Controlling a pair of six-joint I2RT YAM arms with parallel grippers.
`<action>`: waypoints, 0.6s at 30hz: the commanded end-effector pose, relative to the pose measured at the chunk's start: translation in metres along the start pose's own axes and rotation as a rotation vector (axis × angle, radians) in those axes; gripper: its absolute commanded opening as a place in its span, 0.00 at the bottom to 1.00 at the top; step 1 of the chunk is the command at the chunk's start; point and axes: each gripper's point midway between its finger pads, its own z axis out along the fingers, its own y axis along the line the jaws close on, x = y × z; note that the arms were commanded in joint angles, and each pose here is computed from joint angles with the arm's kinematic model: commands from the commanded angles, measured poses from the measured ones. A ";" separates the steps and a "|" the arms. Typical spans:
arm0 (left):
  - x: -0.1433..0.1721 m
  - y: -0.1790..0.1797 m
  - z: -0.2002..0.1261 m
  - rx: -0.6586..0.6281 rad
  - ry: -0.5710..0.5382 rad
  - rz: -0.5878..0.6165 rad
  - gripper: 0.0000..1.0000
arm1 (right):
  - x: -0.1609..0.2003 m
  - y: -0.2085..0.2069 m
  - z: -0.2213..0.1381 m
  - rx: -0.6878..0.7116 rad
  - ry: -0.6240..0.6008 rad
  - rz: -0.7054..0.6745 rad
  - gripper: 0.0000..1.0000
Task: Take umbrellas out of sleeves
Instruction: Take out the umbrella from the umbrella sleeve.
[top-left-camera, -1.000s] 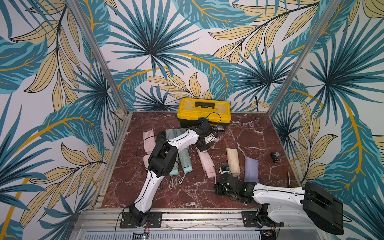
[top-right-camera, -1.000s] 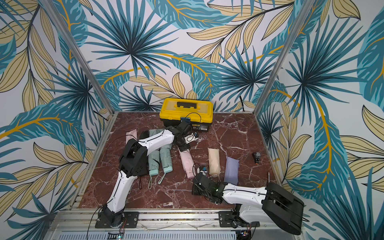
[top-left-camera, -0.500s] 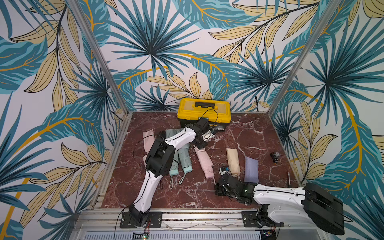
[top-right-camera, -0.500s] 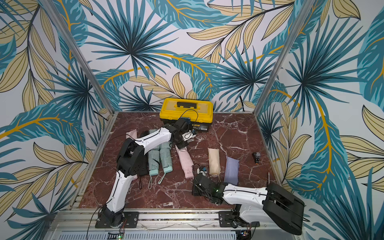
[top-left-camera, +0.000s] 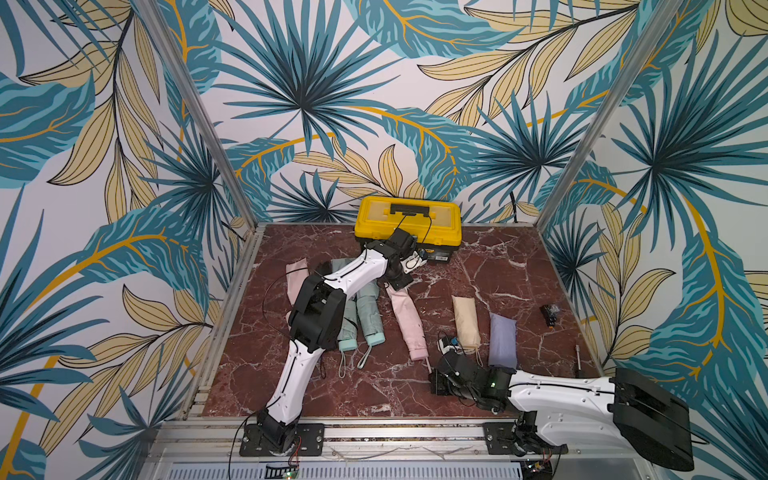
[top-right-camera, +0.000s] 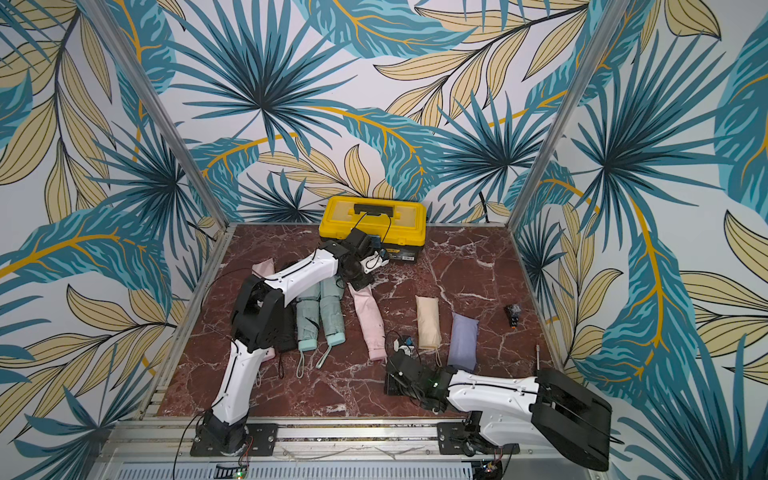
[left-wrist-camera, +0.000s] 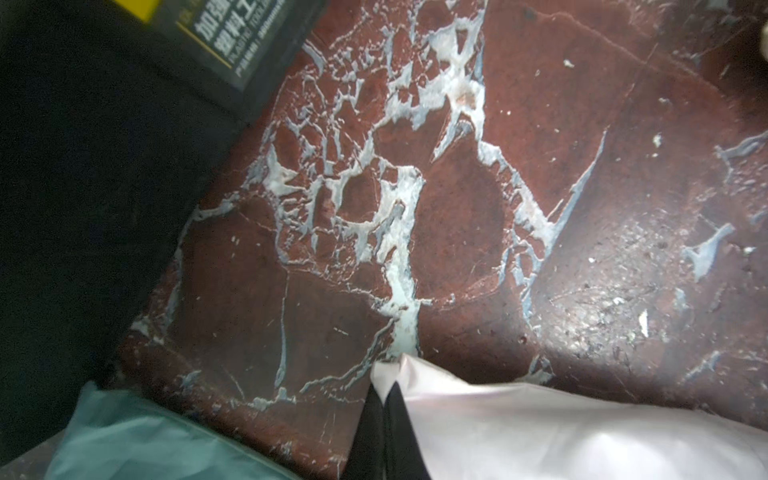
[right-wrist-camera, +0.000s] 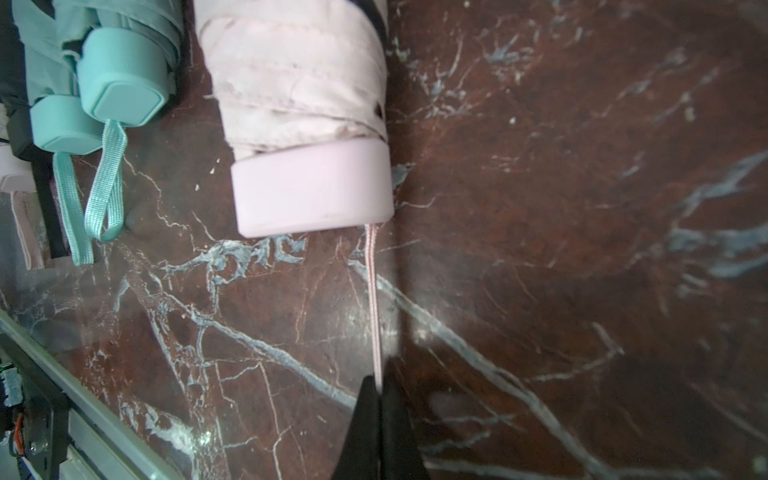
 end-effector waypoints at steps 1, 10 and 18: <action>-0.018 0.015 -0.011 -0.039 -0.059 0.004 0.00 | 0.041 -0.051 0.000 0.167 0.138 -0.022 0.00; -0.023 0.021 -0.011 -0.058 -0.068 0.013 0.00 | 0.042 -0.049 0.001 0.169 0.138 -0.025 0.00; -0.021 0.029 -0.009 -0.098 -0.050 0.046 0.00 | 0.043 -0.050 0.003 0.173 0.138 -0.029 0.00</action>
